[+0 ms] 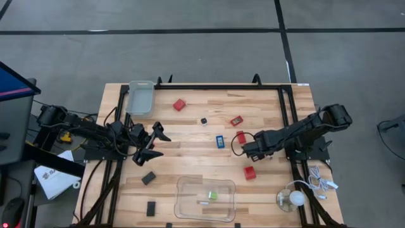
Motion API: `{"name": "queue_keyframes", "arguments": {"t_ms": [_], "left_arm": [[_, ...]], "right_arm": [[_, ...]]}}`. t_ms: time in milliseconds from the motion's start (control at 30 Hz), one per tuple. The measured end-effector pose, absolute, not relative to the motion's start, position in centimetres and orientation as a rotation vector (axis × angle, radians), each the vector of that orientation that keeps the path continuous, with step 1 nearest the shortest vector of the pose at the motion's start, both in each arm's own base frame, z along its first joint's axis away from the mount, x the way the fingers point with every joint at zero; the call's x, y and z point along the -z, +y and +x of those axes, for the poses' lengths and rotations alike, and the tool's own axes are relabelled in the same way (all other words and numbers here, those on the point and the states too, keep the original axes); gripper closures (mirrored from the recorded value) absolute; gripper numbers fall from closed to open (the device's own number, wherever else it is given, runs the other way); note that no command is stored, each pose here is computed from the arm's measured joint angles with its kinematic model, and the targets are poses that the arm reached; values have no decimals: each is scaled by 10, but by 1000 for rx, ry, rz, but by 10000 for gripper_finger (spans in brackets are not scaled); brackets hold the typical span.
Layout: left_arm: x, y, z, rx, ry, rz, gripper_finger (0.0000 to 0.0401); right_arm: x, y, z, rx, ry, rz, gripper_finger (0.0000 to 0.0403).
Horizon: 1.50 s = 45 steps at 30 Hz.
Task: Pick & Place Office items
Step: Put the right pink charger adapter into the transparent bin
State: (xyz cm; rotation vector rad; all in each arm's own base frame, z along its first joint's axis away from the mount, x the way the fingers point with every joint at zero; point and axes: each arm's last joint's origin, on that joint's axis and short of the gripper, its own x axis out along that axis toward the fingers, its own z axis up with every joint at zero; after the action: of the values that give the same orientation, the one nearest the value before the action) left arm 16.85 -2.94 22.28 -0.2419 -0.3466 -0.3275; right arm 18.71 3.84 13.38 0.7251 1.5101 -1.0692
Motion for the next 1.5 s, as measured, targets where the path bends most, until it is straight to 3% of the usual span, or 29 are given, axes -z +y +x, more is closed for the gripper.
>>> {"name": "queue_keyframes", "arguments": {"t_ms": [467,867,1200,1500], "left_arm": [[-223,-29,169,329,-344,-249,105],[-223,-29,169,329,-344,-250,105],[-223,-29,169,329,-344,-250,105],[-223,-29,169,329,-344,-250,105]], "right_arm": [[-136,50,188,1028,1482,768,163],[-136,51,187,996,1519,772,281],[-139,57,189,991,1467,699,280],[-184,56,225,928,1282,574,280]]}}
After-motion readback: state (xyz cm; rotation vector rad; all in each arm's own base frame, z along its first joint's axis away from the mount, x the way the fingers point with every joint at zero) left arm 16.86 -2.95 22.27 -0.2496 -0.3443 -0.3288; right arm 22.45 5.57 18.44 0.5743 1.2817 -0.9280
